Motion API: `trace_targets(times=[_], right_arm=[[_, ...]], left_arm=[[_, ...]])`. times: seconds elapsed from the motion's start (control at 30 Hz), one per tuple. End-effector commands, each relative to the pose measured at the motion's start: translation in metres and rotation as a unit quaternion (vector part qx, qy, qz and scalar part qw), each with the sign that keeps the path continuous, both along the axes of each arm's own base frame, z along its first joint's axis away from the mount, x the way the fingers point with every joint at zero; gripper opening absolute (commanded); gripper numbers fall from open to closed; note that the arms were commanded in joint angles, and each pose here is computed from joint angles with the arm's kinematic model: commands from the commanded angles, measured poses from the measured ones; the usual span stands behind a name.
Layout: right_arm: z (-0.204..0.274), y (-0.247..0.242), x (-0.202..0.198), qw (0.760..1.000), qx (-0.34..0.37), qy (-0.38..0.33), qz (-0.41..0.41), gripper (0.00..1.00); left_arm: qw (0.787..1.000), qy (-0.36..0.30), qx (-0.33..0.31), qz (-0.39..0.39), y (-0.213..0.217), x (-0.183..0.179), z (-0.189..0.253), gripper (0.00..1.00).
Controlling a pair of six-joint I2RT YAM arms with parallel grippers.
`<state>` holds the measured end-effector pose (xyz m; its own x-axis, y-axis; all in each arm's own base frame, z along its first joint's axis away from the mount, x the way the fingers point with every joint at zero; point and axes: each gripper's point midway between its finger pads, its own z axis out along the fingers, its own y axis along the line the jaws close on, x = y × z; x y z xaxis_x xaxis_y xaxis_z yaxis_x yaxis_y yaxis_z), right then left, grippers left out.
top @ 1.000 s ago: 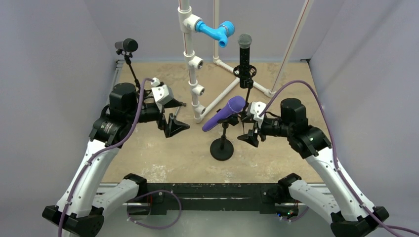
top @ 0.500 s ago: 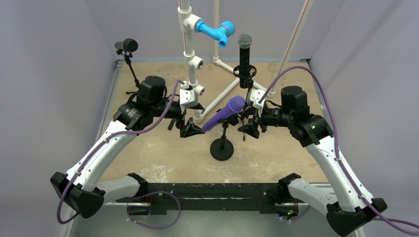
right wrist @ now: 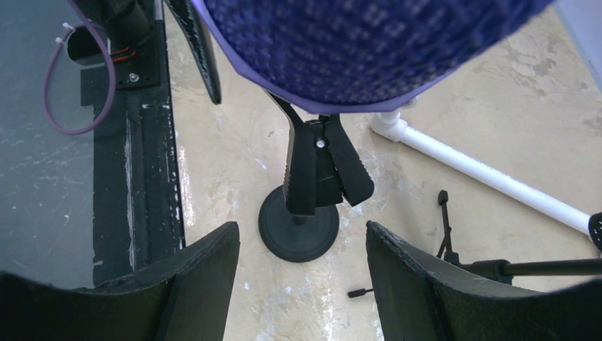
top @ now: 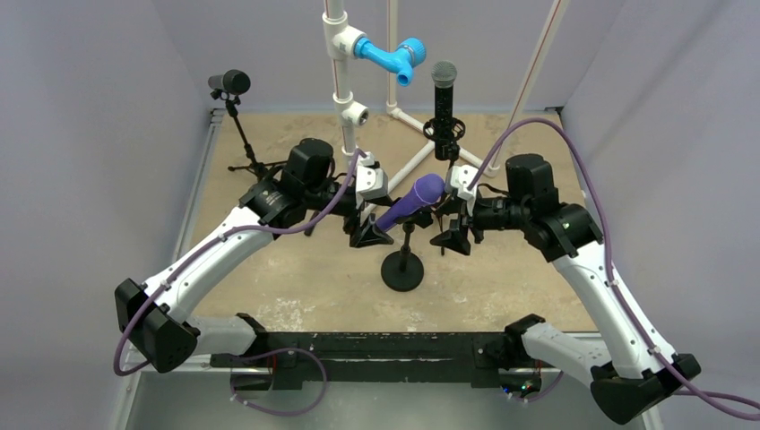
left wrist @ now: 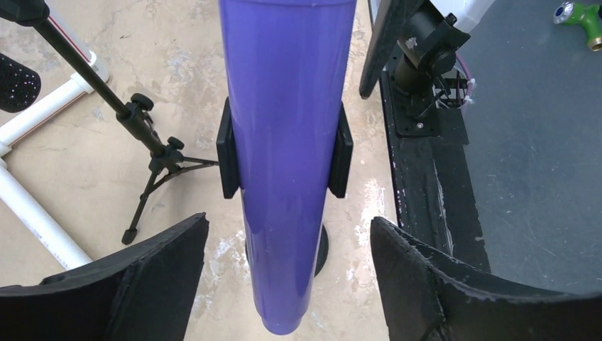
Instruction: Remove the microphone from the stand
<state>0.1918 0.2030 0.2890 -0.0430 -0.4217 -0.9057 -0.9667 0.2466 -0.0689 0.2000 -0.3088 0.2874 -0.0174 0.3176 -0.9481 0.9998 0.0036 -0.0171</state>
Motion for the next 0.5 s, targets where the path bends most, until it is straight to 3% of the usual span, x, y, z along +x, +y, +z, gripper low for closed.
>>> trace_targets(times=[0.0, 0.3, 0.47], right_arm=[[0.016, 0.007, -0.005, 0.999, 0.021, -0.013, 0.033, 0.63], [0.029, 0.013, 0.003, 0.999, 0.033, -0.022, 0.035, 0.65], [0.035, 0.016, 0.008, 0.998, 0.040, -0.026, 0.037, 0.65]], left_arm=[[0.999, -0.034, -0.030, -0.003, -0.012, 0.008, 0.024, 0.79], [0.999, -0.029, -0.018, -0.003, -0.015, 0.007, 0.015, 0.54], [0.999, -0.029, -0.016, -0.003, -0.013, 0.006, 0.014, 0.48]])
